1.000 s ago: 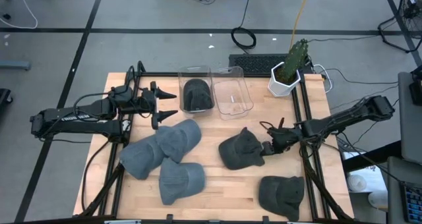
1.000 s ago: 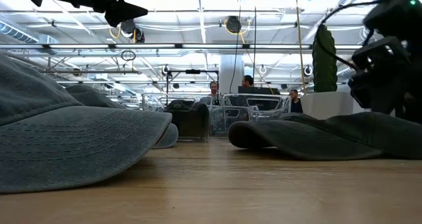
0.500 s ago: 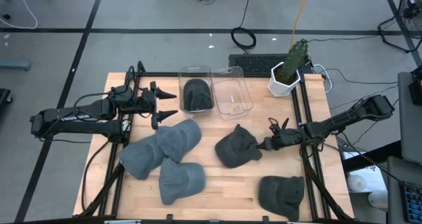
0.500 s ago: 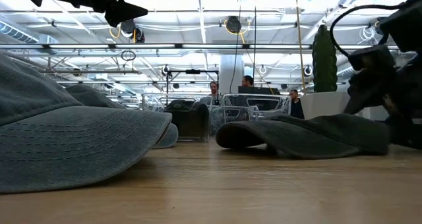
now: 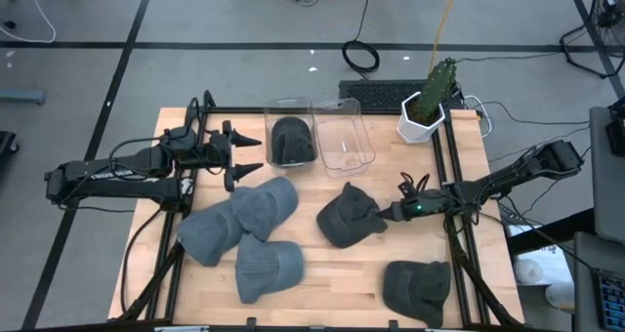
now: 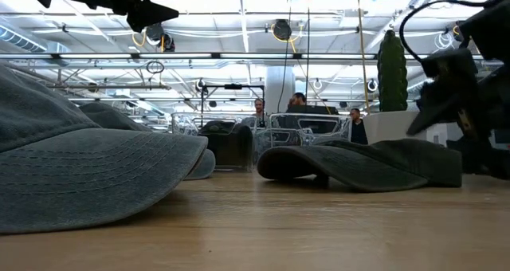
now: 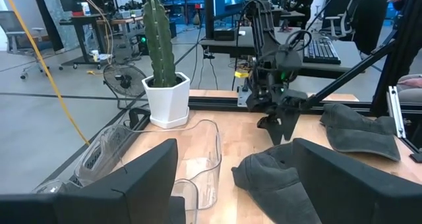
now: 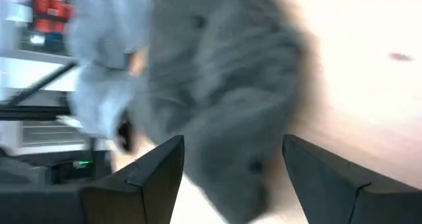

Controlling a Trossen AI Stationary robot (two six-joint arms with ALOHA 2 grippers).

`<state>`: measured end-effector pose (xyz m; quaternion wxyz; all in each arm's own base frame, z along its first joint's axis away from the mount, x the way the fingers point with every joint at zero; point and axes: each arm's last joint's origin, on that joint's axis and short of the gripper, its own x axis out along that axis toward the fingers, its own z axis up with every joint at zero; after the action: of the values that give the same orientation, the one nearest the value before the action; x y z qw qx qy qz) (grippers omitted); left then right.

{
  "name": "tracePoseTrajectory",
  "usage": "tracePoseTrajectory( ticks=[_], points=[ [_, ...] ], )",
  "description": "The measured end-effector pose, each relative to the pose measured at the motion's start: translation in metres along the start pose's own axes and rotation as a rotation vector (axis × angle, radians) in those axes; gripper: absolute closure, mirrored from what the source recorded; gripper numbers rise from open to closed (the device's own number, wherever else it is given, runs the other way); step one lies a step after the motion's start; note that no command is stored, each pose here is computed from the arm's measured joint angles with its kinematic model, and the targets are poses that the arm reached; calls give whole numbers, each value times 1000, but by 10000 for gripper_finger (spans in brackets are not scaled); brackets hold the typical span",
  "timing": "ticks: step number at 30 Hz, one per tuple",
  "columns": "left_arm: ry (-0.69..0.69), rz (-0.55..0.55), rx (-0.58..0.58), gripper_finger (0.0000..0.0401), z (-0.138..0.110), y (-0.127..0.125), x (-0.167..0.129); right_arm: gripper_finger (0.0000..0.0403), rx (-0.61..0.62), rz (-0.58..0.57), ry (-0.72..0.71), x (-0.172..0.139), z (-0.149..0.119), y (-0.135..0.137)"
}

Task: Pick & Place hat
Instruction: Put the top black cap into the left transparent bin

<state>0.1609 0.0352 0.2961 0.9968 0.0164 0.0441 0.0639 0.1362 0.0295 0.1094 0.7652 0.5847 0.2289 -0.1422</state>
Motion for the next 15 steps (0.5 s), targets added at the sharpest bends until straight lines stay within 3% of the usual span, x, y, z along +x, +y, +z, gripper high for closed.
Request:
tracePoseTrajectory(
  ticks=[8, 15],
  points=[
    [-2, 0, 0, 95, 0, 0, 0, 156, -24, -114, -29, 4, 3, -9],
    [-2, 0, 0, 95, 0, 0, 0, 156, -184, -185, 7, 27, 4, 15]
  ],
)
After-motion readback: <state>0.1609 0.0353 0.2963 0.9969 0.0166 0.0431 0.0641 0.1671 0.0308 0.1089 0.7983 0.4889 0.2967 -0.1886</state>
